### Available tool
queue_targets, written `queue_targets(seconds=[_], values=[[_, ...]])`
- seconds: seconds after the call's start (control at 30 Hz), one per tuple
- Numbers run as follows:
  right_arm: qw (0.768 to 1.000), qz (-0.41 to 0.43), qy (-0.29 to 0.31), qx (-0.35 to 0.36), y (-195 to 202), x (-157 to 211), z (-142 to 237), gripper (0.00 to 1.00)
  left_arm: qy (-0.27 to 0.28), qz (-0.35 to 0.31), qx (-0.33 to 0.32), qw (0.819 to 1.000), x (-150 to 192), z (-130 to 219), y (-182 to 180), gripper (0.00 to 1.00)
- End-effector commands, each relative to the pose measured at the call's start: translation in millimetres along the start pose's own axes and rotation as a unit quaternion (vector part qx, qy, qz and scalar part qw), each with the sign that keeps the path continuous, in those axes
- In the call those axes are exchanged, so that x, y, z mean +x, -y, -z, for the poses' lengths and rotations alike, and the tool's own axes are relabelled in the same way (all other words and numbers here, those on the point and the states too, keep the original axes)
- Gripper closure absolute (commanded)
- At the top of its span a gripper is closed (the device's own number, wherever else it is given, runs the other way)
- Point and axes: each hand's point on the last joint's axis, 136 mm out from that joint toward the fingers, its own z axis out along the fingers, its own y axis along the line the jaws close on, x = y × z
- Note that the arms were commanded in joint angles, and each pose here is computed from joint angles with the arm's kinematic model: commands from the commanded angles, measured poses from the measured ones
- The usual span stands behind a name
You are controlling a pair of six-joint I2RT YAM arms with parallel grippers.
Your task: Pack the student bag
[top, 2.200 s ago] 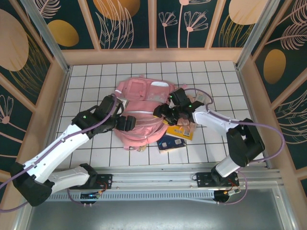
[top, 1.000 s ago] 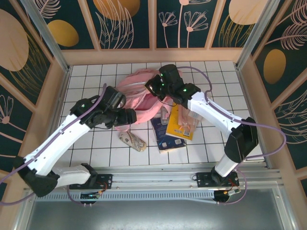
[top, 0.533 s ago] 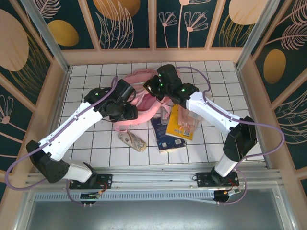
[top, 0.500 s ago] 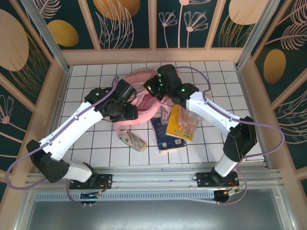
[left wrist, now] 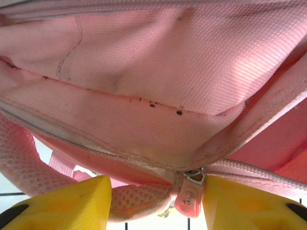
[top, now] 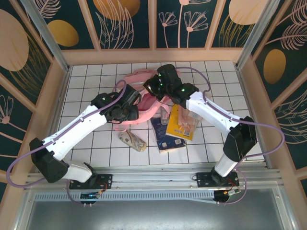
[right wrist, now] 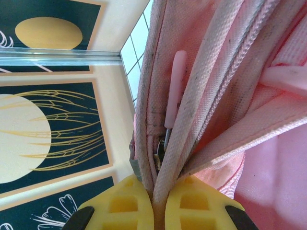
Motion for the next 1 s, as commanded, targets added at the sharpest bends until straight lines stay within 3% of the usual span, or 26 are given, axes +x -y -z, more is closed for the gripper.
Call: queue_targets(seconds=[0.0,0.2,0.37,0.53,0.73,0.97], values=[[0.990,0.021,0.035,-0.139,-90,-16,31,1.00,0.029,0.011,-0.002,1.000,-6,-1,-1,0.50],[0.989,0.015,0.031,-0.147,-95,-12,30,1.00,0.047,0.017,-0.001,0.999,-14,-3,2,0.57],[0.987,0.010,0.033,-0.155,-102,-13,34,1.00,0.053,0.017,0.004,0.998,-15,-9,5,0.74],[0.988,0.014,0.039,-0.152,-103,-15,38,1.00,0.054,0.017,0.004,0.998,-15,-7,4,0.99],[0.989,0.011,0.040,-0.145,-91,-14,40,1.00,0.063,0.010,-0.017,0.998,-19,10,-8,1.00],[0.990,0.048,0.033,-0.127,-68,-31,58,1.00,0.079,-0.033,-0.080,0.993,-20,30,-50,1.00]])
